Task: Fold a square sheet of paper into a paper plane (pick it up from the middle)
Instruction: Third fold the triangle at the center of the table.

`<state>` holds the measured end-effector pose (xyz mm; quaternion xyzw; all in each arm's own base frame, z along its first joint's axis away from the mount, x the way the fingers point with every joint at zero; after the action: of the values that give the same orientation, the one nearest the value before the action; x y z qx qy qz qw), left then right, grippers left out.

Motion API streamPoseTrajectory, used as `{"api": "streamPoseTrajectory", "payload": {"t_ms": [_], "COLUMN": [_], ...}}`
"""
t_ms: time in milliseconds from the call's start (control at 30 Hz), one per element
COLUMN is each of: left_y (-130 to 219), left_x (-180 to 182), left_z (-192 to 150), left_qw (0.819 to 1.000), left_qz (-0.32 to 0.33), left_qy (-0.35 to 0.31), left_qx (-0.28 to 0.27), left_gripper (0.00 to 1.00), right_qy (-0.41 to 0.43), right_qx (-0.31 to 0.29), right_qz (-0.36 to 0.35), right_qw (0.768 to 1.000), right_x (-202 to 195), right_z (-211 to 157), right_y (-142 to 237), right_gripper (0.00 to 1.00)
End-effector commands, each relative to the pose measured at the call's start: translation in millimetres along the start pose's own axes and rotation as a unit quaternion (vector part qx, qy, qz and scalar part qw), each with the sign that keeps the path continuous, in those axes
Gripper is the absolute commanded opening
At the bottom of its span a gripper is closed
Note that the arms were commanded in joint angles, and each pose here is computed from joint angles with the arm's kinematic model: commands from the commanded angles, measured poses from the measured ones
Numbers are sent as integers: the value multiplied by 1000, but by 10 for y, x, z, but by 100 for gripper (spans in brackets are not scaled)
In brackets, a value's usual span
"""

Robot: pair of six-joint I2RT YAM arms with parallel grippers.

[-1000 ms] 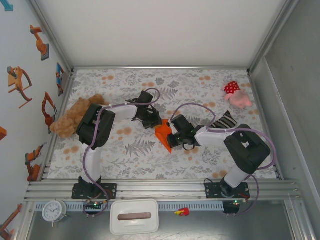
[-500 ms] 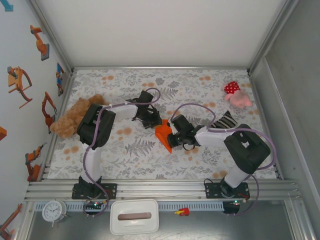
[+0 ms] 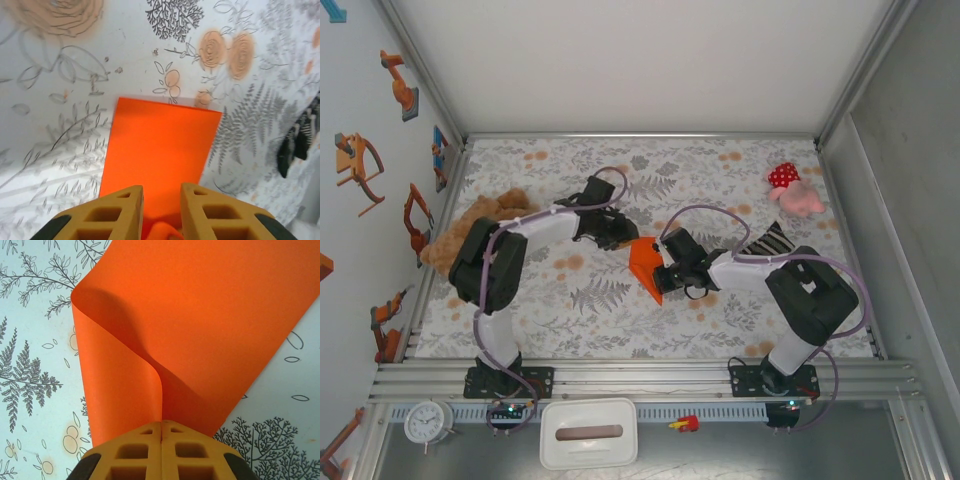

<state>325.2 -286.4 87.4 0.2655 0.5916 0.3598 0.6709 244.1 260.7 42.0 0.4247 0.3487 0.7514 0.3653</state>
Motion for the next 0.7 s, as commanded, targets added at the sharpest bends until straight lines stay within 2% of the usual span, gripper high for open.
{"api": "streamPoseTrajectory", "payload": {"t_ms": [0, 167, 400, 667], "left_y": [140, 151, -76, -235], "left_x": [-85, -174, -198, -125], "left_z": [-19, -248, -615, -794], "left_qw": [998, 994, 996, 996], "left_qz": [-39, -89, -77, -67], "left_qy": [24, 35, 42, 54], "left_qx": [-37, -47, -14, 14], "left_gripper": [28, 26, 16, 12], "right_qy": [-15, -17, -21, -23], "right_qx": [19, 20, 23, 25], "right_qz": [-21, -22, -23, -25], "right_qw": [999, 999, 999, 999], "right_x": [-103, -110, -124, -139], "right_z": [-67, -69, -82, -84], "right_y": [-46, -56, -67, -73], "right_gripper": [0, 0, 0, 0]}}
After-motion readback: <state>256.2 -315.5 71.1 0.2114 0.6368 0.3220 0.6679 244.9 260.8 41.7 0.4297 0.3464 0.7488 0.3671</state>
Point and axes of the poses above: each hand's point on the last joint's axis, 136 mm out from that joint toward the fingers, its own y axis back along the fingers, its own x axis along the line the jaws close on, z = x × y, the point moved 3 cm from there along y, back along the fingers, and after that the axes turned 6 degrees about -y, right-handed, at the moved point
